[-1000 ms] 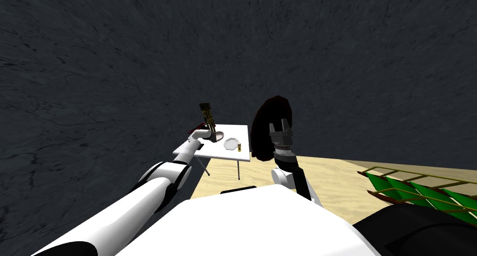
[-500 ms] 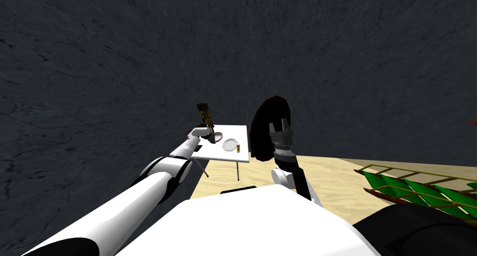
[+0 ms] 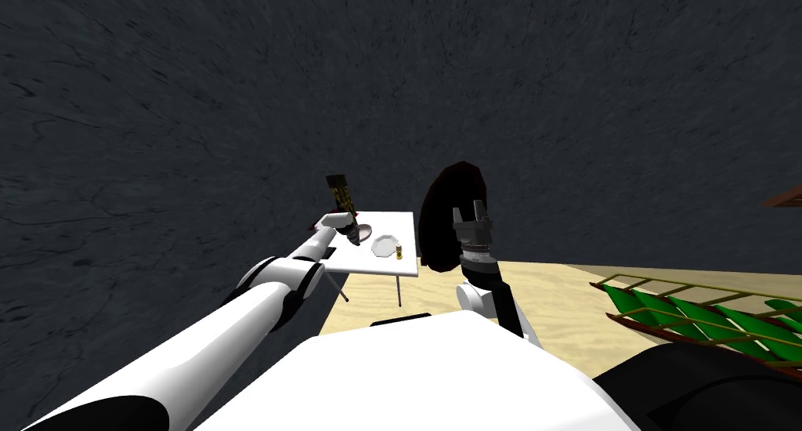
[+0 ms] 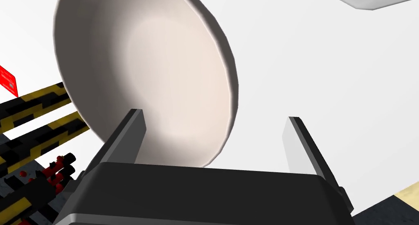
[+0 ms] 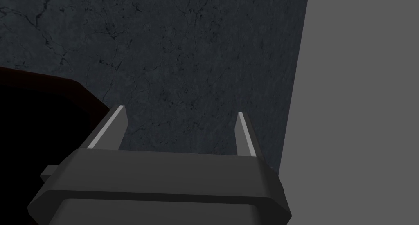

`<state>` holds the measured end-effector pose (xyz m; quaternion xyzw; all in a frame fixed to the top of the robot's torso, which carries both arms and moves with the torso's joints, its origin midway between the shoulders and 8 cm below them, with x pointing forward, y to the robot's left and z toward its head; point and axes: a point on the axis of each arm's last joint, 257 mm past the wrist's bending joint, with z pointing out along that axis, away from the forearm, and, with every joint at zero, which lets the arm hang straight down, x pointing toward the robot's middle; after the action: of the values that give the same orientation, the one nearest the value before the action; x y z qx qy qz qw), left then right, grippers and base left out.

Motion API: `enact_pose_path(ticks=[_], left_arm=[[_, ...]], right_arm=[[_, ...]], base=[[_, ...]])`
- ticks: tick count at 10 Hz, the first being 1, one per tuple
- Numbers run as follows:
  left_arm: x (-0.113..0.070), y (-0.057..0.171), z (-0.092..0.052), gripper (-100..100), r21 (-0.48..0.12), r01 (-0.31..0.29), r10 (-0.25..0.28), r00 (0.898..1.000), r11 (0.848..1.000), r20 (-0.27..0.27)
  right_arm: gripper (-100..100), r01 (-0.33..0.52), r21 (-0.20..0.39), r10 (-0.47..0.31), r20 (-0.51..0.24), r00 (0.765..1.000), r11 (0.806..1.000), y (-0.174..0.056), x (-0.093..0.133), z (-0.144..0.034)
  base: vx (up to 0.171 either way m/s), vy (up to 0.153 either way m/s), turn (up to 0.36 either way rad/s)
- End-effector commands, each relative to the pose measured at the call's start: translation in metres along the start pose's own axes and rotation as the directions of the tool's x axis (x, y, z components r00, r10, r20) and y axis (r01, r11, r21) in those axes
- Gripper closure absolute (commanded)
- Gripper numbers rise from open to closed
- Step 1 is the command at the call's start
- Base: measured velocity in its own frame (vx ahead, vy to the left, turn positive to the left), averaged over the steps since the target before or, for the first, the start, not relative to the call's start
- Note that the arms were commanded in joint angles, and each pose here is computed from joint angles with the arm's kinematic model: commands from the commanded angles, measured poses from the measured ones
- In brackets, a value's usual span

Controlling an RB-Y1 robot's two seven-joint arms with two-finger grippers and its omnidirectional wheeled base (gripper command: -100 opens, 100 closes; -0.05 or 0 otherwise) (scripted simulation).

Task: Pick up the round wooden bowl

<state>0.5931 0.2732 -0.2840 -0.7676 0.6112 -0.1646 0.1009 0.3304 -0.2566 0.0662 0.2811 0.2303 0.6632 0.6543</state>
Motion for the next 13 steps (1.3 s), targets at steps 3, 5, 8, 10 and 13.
enact_pose_path(ticks=[3,5,8,10,13], left_arm=[[-0.003,0.007,0.003,0,-0.027,0.006,-0.006,1.0,1.0,0.009],[-0.019,0.014,0.004,-100,-0.029,0.054,-0.054,0.999,0.998,0.009],[-0.056,0.028,0.005,-100,-0.032,0.146,-0.145,0.989,0.989,0.033],[-0.076,0.034,0.002,-100,-0.027,0.199,-0.198,0.979,0.98,0.045],[-0.105,0.043,-0.002,-100,-0.007,0.264,-0.263,0.963,0.965,0.055]], right_arm=[[0,0.0,0.0,0.0,0.0,1.0,1.0,0.0,0.0,0.0],[0,0.0,0.0,0.0,0.0,1.0,1.0,0.0,0.0,0.0],[0,0.0,0.0,0.0,0.0,1.0,1.0,0.0,0.0,0.0],[0,0.0,0.0,0.0,0.0,1.0,1.0,0.0,0.0,0.0],[0,0.0,0.0,0.0,0.0,1.0,1.0,0.0,0.0,0.0]], base=[[0.013,-0.005,-0.012],[-0.021,0.044,-0.299],[-0.028,0.062,-0.352],[-0.032,0.049,-0.268],[-0.033,0.052,-0.276]])
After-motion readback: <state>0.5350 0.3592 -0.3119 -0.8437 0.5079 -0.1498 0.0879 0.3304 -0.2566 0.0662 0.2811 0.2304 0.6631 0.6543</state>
